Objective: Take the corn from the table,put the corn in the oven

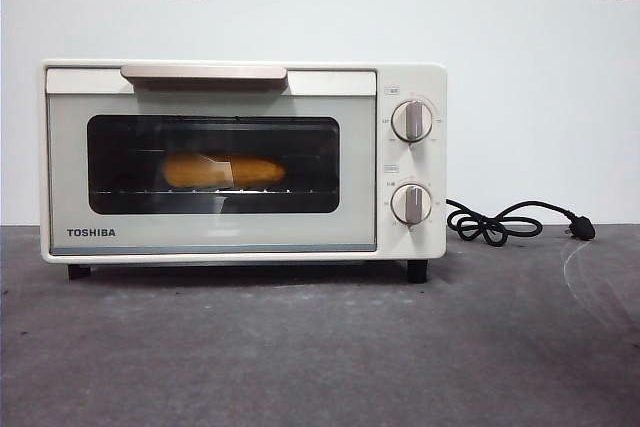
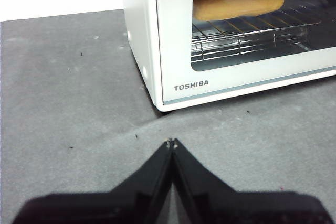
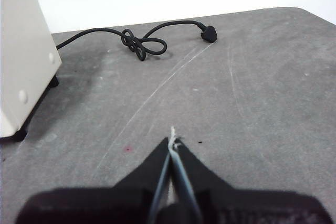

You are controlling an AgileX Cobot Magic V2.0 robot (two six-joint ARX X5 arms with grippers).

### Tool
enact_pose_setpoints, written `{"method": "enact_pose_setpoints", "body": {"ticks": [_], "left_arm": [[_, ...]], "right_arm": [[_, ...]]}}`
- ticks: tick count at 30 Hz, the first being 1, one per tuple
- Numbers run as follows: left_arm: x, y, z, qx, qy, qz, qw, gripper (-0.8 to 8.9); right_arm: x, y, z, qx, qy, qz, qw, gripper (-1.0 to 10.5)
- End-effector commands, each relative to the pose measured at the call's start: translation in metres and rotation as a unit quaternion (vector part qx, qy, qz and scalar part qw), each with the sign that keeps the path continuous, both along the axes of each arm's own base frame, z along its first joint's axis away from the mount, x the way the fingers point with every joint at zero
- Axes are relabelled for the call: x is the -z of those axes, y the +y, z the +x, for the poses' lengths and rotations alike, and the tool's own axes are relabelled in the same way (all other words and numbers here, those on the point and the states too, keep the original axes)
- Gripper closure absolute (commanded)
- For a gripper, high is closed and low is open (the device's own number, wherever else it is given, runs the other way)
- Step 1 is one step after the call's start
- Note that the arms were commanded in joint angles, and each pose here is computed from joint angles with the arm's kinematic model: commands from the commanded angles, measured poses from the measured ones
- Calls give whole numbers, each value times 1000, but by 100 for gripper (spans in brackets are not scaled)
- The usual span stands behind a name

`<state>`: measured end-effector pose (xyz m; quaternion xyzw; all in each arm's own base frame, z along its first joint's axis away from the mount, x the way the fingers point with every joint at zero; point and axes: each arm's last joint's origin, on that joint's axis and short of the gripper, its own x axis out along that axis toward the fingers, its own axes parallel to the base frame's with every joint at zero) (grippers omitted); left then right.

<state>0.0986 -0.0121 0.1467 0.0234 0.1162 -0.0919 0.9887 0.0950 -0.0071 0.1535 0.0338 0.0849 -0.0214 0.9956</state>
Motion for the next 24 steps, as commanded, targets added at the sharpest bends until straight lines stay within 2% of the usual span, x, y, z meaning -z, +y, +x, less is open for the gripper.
{"method": "enact_pose_setpoints", "body": {"ticks": [1,9,16,24], "left_arm": [[2,0,0,-1,-2,5,1000,817],[1,1,0,-2,-6,5,1000,817],[-6,4,-2,-20,-48,2,999,818],[-6,5,-2,-23,-48,2,999,818]], "right_arm": [[3,0,1,0,1,-3,1000,946],[3,0,1,0,1,-3,1000,946],[3,0,1,0,1,-3,1000,946],[3,0,1,0,1,-3,1000,946]]}}
